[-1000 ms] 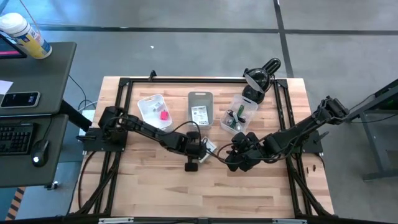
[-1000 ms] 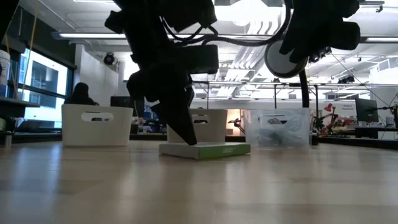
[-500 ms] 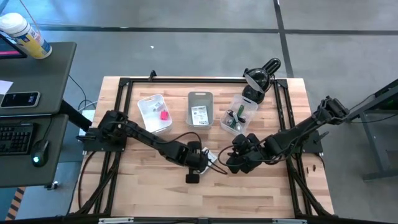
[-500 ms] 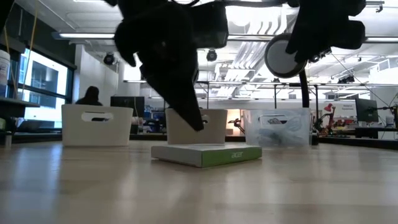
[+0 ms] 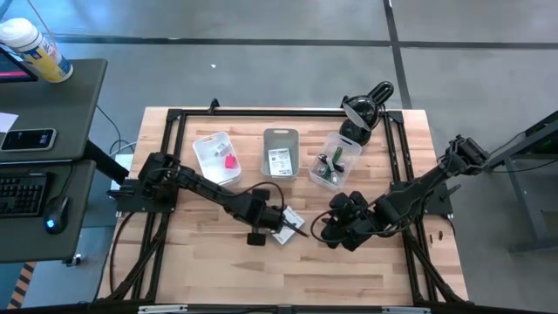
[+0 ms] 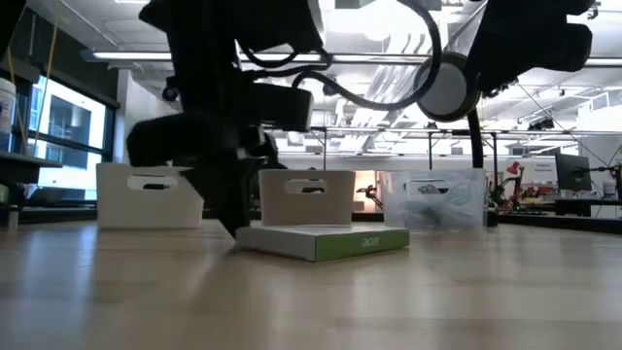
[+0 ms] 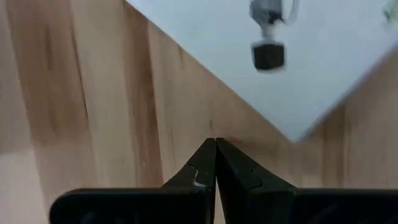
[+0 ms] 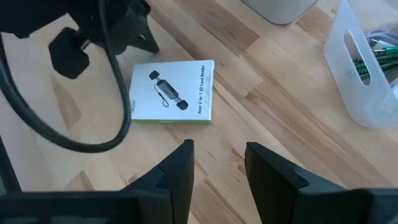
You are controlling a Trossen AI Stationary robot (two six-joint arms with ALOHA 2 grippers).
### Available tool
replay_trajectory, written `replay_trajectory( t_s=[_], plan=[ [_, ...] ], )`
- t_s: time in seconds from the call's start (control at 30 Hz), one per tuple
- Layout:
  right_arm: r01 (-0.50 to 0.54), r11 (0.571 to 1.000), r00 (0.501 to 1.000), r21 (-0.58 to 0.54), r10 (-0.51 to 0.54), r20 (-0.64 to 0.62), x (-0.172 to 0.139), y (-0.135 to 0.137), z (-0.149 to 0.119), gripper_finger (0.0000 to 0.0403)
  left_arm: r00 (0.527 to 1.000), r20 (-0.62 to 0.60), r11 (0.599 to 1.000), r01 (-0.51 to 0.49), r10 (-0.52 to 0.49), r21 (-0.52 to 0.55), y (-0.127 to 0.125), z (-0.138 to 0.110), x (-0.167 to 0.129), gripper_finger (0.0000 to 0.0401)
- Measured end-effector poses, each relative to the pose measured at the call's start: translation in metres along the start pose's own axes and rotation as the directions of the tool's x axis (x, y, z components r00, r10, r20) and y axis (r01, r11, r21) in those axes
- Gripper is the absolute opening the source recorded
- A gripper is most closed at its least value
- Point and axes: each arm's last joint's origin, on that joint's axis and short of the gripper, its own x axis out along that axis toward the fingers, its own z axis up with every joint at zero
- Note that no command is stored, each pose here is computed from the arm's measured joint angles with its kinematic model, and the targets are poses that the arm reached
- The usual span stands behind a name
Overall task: Pick and place items into bin
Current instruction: Put the white card reader box into the gray bin
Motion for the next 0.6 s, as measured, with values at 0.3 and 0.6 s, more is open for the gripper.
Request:
replay_trajectory(
  t_s=[0.3,0.6],
  plan=[
    [0.000,1.000,1.000,0.009,0.000,0.004,0.000,0.000,-0.001,0.0133,0.992,0.101,0.996,0.081,-0.077,-0.036,-0.006,0.009,0.002,0.0000],
    [0.019,0.999,0.993,0.043,-0.014,-0.113,-0.002,-0.003,-0.007,0.0133,0.966,0.213,0.985,0.162,-0.147,-0.055,-0.028,0.016,-0.004,0.0000]
  ],
)
